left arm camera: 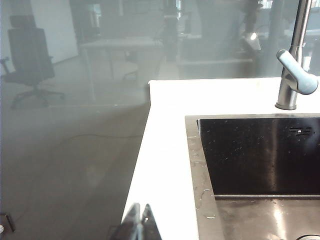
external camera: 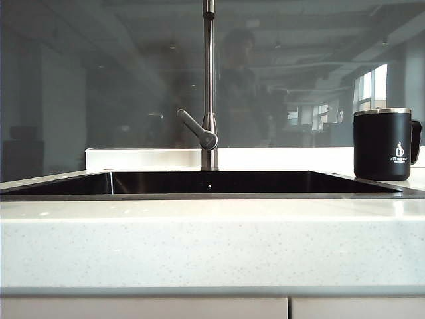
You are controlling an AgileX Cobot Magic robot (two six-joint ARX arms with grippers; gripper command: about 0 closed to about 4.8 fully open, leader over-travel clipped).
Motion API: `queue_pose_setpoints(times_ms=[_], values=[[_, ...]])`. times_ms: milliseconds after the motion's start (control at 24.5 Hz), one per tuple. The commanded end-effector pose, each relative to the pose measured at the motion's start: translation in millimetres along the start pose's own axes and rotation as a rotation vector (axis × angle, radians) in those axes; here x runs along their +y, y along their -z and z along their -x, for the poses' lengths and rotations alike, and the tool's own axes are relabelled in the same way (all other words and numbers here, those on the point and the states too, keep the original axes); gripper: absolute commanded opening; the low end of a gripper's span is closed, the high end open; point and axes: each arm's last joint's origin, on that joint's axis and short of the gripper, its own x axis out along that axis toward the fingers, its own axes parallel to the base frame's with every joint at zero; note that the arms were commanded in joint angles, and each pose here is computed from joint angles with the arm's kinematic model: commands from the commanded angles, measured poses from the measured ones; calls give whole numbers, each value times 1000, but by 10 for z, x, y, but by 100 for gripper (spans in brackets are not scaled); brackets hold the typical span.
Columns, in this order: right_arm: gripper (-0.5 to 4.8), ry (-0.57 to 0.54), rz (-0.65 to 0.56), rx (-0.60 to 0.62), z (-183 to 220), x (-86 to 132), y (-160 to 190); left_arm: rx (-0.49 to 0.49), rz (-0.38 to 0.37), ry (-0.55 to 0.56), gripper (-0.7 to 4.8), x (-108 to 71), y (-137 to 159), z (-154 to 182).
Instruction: Pick up the mug next to the sink, go to the faucet to get some water, pour the water into the sink, and finally put the mug back to its place.
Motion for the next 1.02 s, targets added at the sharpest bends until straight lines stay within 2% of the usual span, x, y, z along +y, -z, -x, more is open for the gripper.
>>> queue_pose_setpoints(times_ms=[41,122,245,448,652,1019], values=[[-9,11,1,-35,135,-34,-58,-15,1,3,-4,1,-20,1],[-9,71,47,-83,220,-70,-98,-13,1,4,-4,1,-18,1],[-9,88,50,-117,316,-98,-69,-10,0,7,-4,0,-15,1],[-9,156,38,-118,410,-224,393,-10,0,6,-4,0,-15,1],[-9,42,45,-102,421,-276,688,-10,0,6,-4,0,-15,1],[-9,32,48,-96,409,-298,919,-10,0,6,-4,0,-15,1]])
